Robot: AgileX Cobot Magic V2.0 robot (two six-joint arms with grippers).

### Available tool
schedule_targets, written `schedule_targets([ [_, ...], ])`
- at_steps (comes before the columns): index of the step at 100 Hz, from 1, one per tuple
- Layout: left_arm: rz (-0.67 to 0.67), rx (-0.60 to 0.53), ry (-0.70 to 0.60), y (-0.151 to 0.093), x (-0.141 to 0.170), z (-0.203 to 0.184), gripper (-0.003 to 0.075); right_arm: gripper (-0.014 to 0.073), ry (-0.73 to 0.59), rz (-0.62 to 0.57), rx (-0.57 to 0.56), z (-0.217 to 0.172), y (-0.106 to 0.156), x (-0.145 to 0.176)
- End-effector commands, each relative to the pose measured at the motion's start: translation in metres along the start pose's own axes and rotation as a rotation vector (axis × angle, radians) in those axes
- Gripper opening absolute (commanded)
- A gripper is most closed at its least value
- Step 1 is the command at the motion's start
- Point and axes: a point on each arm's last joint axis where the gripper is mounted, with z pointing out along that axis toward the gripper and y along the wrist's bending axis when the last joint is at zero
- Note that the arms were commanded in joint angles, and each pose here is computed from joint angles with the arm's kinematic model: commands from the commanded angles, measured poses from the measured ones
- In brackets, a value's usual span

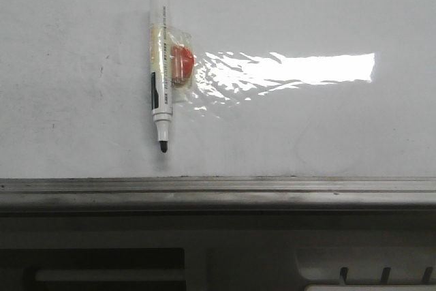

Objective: Write number 9 on whiteboard

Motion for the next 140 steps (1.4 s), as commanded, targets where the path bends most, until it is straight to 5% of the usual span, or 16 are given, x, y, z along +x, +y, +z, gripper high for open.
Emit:
schedule_targets([
  [1,-0.012,-0.003,-0.035,0.002,0.007,0.002,-0.002,-0.0049,-0.01,0.0,0.008,0.002,0.0,0.006],
  [77,-0.005,-0.005,-0.06,0.003,0.005,0.002,-0.002,-0.0049,-0.016,0.0,0.008,0.002,0.0,0.005],
  [82,-0.062,0.013,-0.098,0.001,0.002,0.002,-0.002,-0.0049,-0.022,-0.002,0.009,0.002,0.0,0.005],
  [91,-0.358,0.095,-0.123,-0.004,-0.002,0.001,-0.002,-0.0049,-0.116,0.004,0.011,0.001,0.0,-0.004],
  [102,-0.654,0.171,-0.13,-0.009,-0.005,0.0,-0.002,-0.0049,-0.374,0.215,-0.009,-0.004,-0.002,-0.026],
  [120,-0.866,0.211,-0.165,-0.009,-0.01,-0.001,-0.002,-0.0049,-0.602,0.745,-0.017,-0.014,-0.017,-0.042],
  [130,-0.857,0.235,-0.16,-0.011,-0.015,-0.003,-0.002,-0.0049,-0.63,0.922,-0.008,-0.016,-0.023,-0.043],
  [140,-0.706,0.264,-0.18,-0.018,-0.031,-0.011,-0.002,-0.0049,-0.596,0.914,-0.046,-0.018,-0.019,-0.05],
])
